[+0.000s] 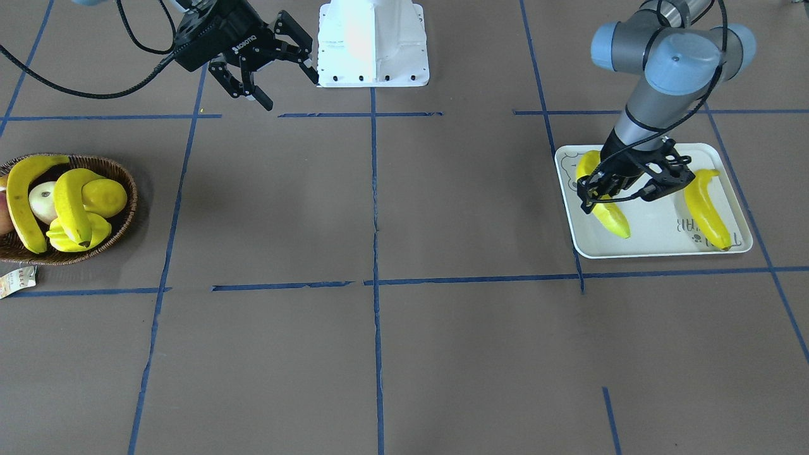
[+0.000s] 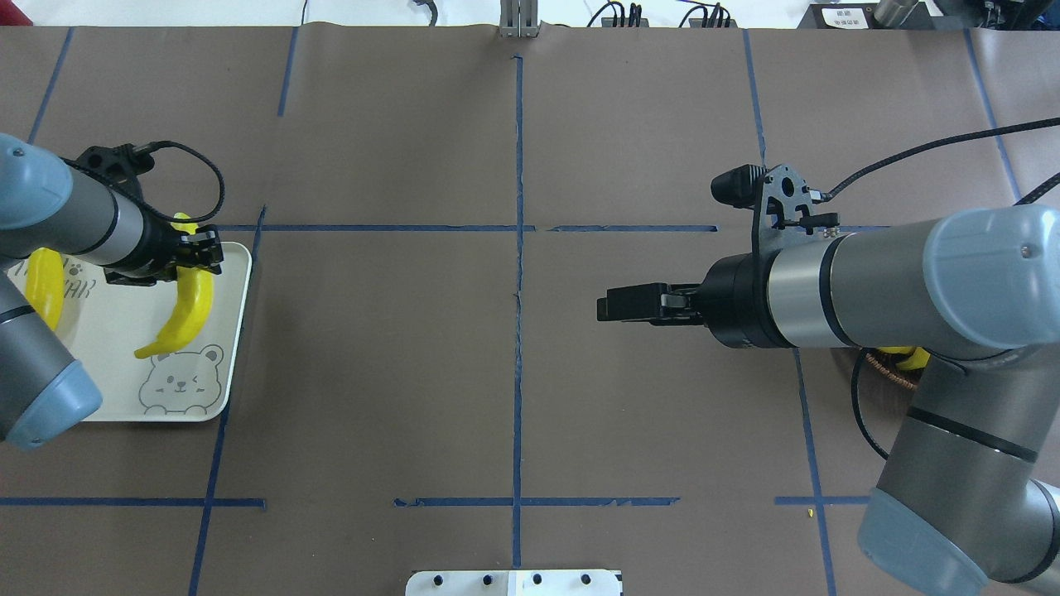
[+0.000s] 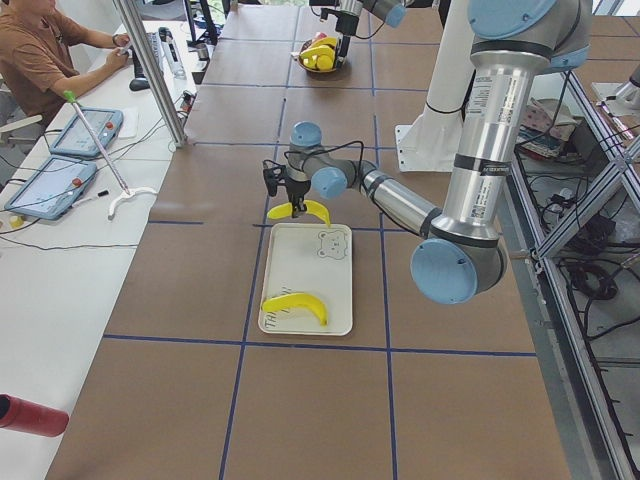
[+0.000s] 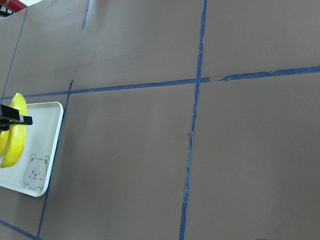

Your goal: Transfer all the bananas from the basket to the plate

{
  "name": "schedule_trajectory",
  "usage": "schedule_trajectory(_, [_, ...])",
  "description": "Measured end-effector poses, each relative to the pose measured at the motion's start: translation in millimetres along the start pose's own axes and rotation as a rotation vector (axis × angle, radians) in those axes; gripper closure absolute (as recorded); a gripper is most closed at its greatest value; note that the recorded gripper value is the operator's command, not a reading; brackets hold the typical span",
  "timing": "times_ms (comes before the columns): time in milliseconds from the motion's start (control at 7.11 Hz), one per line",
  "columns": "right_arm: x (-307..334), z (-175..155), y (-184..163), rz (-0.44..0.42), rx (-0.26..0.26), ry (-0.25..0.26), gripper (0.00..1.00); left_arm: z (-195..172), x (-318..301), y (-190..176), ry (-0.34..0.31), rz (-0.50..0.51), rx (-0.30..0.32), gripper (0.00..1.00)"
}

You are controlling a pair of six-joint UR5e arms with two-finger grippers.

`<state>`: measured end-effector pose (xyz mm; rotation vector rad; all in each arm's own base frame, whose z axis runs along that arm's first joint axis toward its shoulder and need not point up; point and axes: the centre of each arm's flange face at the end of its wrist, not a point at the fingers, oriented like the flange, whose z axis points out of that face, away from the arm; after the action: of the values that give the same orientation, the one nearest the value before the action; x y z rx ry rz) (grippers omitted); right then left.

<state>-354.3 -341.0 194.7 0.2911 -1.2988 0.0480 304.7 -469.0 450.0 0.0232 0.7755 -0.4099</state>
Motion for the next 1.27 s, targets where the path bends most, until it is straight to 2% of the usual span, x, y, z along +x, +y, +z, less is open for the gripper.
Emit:
schedule_trajectory(281, [2,2,0,0.001,0.001,0.005,0.01,20,-59,-16,-0.093,0.014,0.005,1.00])
schedule_trajectory(563, [3,3,0,0.002,0.000,0.007,0.01,50,-91,-30,-0.173,0.027,0.022,0.98])
schedule_trajectory(704, [3,3,0,0.003,0.000,0.008,0.01,59,-101,-34,-0.191,0.059,0.023,0.88])
schedule_trajectory(844, [3,2,0,0.003,0.000,0.007,0.01,61,-107,-37,-0.200,0.081,0.023,0.43])
schedule_trajectory(985, [2,1,1,0.002,0.000,0.004,0.01,61,-111,-40,-0.202,0.092,0.025,0.28])
schedule_trajectory(1126, [1,1,1,0.001,0.000,0.002,0.01,58,-114,-45,-0.202,0.103,0.029,0.01])
schedule_trajectory(1267, [0,0,1,0.000,0.000,0.000,0.01,57,-116,-47,-0.202,0.111,0.031,0.00])
